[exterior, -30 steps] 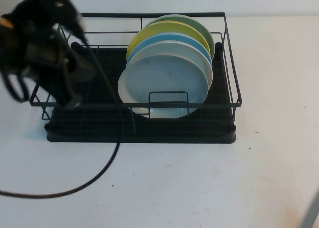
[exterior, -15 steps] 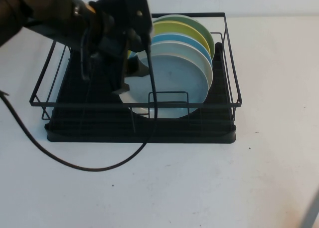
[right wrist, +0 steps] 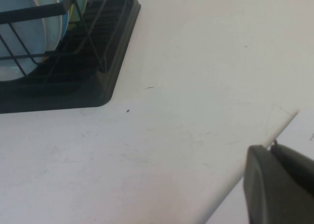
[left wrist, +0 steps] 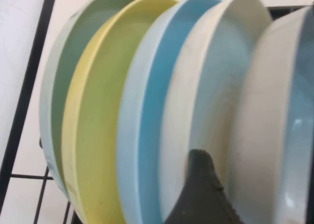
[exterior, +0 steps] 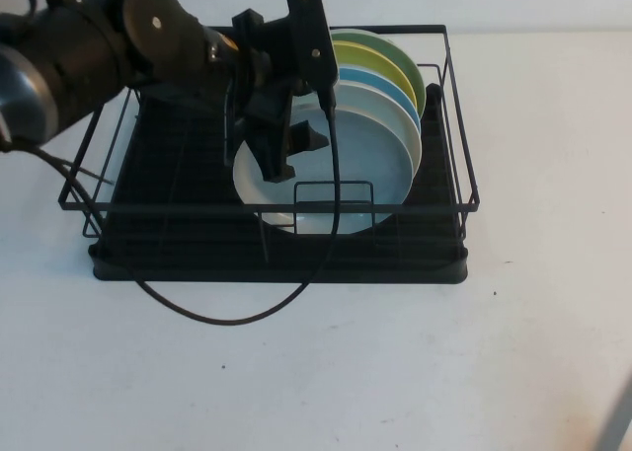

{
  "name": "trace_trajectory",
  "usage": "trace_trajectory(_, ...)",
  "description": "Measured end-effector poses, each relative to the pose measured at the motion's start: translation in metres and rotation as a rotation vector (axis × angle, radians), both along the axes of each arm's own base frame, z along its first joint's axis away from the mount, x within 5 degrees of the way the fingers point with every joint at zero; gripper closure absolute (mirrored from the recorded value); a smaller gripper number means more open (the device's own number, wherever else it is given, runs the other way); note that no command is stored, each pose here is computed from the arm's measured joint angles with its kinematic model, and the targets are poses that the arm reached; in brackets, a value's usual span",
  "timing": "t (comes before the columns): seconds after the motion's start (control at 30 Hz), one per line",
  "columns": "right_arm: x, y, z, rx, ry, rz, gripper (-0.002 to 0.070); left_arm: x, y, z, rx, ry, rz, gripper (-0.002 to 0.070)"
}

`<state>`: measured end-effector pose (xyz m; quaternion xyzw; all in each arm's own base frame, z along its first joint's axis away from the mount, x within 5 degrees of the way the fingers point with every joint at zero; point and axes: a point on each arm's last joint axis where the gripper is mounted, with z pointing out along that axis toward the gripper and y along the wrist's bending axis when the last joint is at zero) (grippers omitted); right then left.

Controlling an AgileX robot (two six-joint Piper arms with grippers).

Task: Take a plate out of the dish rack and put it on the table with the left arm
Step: Grasp the plate from the shelf

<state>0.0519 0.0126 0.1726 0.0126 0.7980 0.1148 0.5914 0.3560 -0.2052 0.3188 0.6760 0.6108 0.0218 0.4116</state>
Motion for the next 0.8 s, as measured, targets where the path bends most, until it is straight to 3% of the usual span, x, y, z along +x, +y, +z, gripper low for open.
trace_trajectory(0.13,0.000,0.000,0.000,0.000,0.000,0.000,0.0696,0.008,-0.004,-0.009,-0.007,-0.010,0.015,0.0308)
trace_trajectory(0.33,0.000,0.000,0.000,0.000,0.000,0.000,0.0696,0.010,-0.004,-0.010,-0.014,-0.030,0.024,0.0610)
trace_trajectory(0.53,0.000,0.000,0.000,0.000,0.000,0.000,0.0696,0.004,0.000,0.008,-0.036,-0.073,0.027,0.0622)
trace_trajectory(0.8,0.000,0.000,0.000,0.000,0.000,0.000,0.0696,-0.039,0.023,0.090,-0.148,-0.283,0.043,0.0623)
